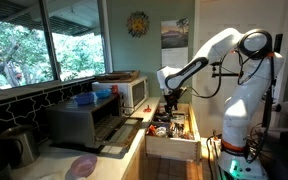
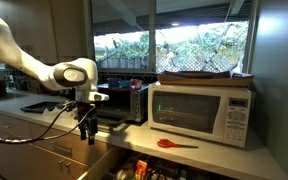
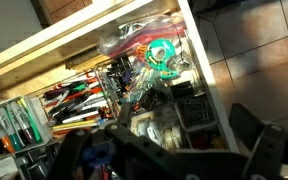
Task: Remove the pen from the open drawer and put it on the counter
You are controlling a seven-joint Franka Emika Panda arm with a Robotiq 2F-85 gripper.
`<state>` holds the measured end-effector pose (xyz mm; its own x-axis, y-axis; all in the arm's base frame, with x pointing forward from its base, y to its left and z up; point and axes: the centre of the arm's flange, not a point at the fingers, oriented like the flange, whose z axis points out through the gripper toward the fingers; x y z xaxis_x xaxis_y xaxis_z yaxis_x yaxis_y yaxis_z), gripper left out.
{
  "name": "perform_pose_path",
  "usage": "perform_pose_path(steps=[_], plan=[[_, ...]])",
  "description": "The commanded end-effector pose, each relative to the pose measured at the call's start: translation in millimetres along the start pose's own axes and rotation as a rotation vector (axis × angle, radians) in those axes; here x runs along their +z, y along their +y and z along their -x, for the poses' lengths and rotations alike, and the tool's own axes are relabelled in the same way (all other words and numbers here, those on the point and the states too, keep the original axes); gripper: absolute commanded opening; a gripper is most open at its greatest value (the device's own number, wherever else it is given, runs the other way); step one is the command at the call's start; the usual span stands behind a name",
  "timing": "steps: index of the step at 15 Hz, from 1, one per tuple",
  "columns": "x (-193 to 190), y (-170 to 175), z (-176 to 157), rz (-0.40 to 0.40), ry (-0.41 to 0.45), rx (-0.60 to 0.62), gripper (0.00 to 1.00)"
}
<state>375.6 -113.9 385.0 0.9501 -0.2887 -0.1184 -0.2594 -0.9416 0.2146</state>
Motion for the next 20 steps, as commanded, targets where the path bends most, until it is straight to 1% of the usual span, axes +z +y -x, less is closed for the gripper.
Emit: perform_pose_path(steps=[1,3,7,8,9,11,12,13,16,17,18,19,20], plan=[[-1.9,-2.3,-0.1,0.002,0.005,-0.005,1.00],[-4.8,-8.1,-0.1,0.007,0.012,-0.016,1.00],[-5.3,-8.8,0.0,0.007,0.013,-0.018,1.00],[0.6,-9.0,-3.9,0.008,-0.014,0.051,1.00],[10.5,-8.0,-5.4,0.035,-0.029,0.140,1.00],[31.5,-3.2,-10.4,0.046,-0.026,0.247,1.00],[44.3,3.1,-20.2,0.027,-0.040,0.305,1.00],[52.7,7.4,-25.1,0.029,-0.046,0.361,1.00],[77.8,36.0,-32.8,0.053,-0.076,0.520,1.00],[81.8,45.2,-28.6,0.058,-0.108,0.552,1.00],[78.3,48.6,-21.7,0.030,-0.122,0.532,1.00],[71.1,45.2,-18.5,-0.005,-0.115,0.491,1.00],[78.8,43.7,-21.8,0.027,-0.109,0.507,1.00]])
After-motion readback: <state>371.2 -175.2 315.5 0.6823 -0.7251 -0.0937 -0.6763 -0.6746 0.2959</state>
